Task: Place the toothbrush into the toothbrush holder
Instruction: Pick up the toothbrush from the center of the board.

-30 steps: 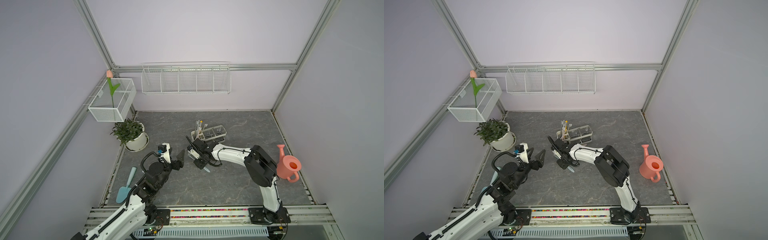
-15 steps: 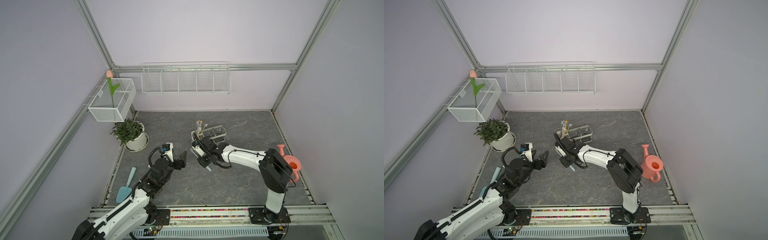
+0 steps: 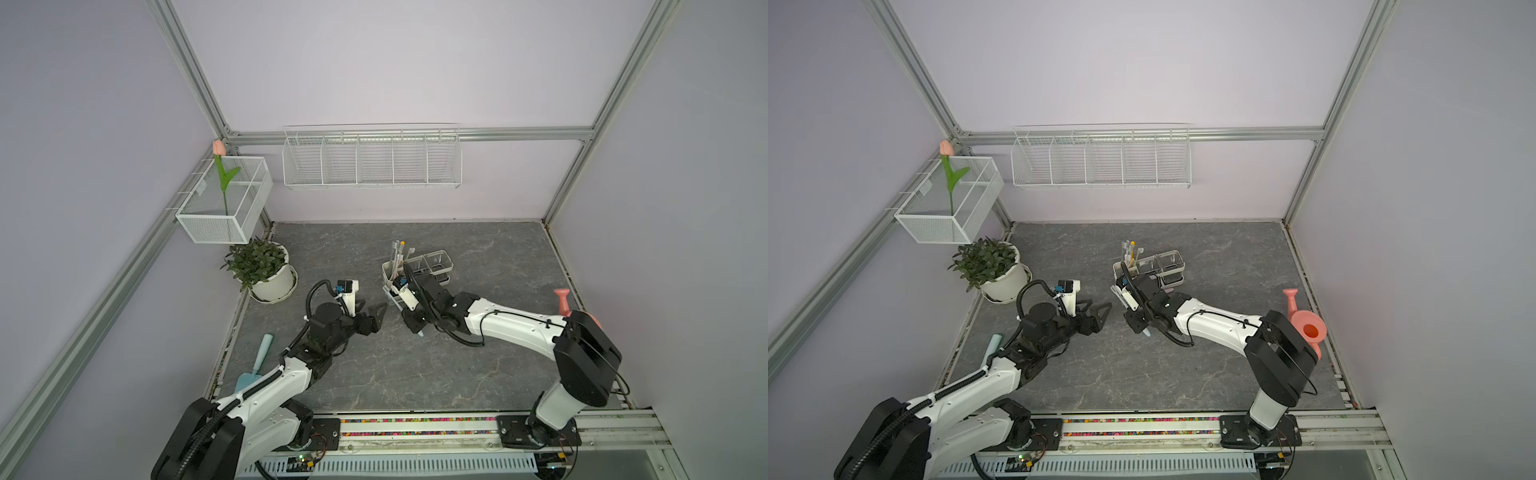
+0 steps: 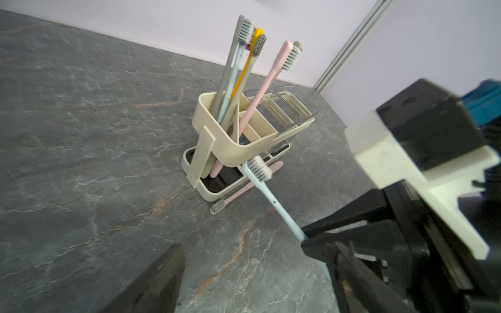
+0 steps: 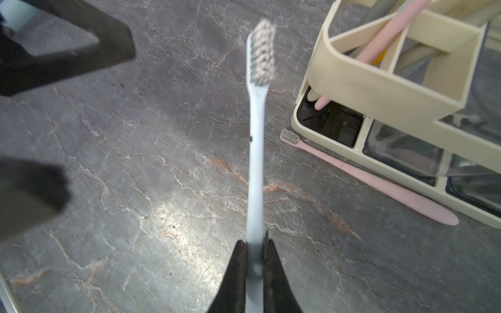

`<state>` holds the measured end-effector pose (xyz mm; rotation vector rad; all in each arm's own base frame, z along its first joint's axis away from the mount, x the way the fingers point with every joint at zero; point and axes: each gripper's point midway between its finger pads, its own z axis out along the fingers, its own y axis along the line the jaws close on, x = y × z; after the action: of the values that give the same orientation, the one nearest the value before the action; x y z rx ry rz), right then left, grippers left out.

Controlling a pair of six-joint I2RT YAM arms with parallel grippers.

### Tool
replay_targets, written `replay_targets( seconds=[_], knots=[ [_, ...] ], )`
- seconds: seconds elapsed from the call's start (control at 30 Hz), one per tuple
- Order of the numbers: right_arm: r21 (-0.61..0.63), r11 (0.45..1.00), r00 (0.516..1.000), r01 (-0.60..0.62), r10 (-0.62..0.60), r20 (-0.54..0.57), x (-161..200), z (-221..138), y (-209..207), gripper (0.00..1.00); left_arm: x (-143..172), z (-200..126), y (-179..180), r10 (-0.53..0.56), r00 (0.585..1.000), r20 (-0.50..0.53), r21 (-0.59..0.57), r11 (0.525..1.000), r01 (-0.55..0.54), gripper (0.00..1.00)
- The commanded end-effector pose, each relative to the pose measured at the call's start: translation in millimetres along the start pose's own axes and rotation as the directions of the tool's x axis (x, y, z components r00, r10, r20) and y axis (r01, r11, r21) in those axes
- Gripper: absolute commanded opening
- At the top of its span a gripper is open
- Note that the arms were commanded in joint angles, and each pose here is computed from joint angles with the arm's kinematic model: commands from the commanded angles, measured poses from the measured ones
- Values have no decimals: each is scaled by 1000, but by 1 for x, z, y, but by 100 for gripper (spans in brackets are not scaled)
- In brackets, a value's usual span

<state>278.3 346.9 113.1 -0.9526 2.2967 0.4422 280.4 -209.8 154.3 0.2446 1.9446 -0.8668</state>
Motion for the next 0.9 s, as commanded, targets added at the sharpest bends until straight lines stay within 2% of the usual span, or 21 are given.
replay_targets(
  seconds=[0.0,0.17,0.5,0.87],
  knots=[
    [-13,1000,998,15,-14,62,-13,-8,6,9,-19,5,-23,-29,999,38,117,993,25,85],
    [-33,999,996,24,-21,87,-17,-5,12,9,-15,10,-25,-28,999,36,148,989,22,85],
    [-73,997,992,25,-16,123,-21,-11,23,9,-12,20,-12,-41,998,37,93,995,37,83],
    [-99,994,988,34,-19,152,-27,-9,31,9,-9,31,-10,-48,999,19,99,994,46,69]
  ],
)
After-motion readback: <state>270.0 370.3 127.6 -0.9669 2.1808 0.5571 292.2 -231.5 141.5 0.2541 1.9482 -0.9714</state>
